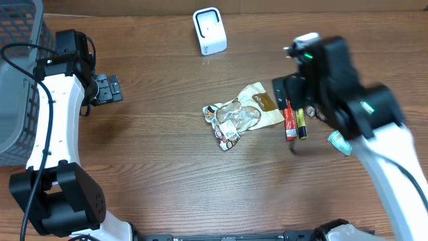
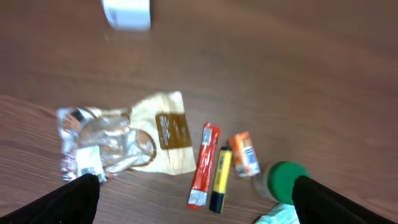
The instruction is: Scan the item barcode
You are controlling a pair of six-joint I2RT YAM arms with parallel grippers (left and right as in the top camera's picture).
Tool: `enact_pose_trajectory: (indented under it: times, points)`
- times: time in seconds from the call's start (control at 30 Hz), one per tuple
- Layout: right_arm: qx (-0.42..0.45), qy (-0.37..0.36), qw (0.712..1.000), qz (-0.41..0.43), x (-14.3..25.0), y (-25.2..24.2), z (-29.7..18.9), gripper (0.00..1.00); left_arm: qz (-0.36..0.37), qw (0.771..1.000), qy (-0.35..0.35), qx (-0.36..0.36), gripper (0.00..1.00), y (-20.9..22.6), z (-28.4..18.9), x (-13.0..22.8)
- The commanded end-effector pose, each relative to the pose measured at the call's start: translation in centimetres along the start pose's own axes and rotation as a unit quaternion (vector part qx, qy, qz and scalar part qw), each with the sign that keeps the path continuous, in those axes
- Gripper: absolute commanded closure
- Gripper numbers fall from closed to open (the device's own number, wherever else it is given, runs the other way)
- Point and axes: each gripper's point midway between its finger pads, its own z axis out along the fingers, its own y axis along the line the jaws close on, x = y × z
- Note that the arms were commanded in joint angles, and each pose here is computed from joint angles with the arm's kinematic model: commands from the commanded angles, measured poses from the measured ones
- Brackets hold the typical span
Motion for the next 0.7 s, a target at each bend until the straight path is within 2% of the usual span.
enact_pose_trajectory:
  times: [0.0, 0.23, 0.5, 0.67]
  points:
    - [0.000, -0.057, 0.998, 0.014, -0.8, -0.8, -4.2, 0.00, 0.012, 1.000, -0.002, 0.002, 0.00, -0.3, -0.1, -0.1]
    - [0.002, -0.181, 0.983, 0.033, -0.4, -2.3, -13.6, 0.00, 0.012, 1.000, -0.002, 0.002, 0.00, -0.3, -0.1, -0.1]
    - [-0.010, -0.311, 0.949, 0.048, 3.4, -3.3, -23.5, 0.00, 0.012, 1.000, -0.002, 0.002, 0.00, -0.3, -0.1, -0.1]
    - [-0.023, -0.326, 0.944, 0.046, 7.6, -3.1, -26.2, 0.00, 0.012, 1.000, -0.002, 0.002, 0.00, -0.3, -0.1, -0.1]
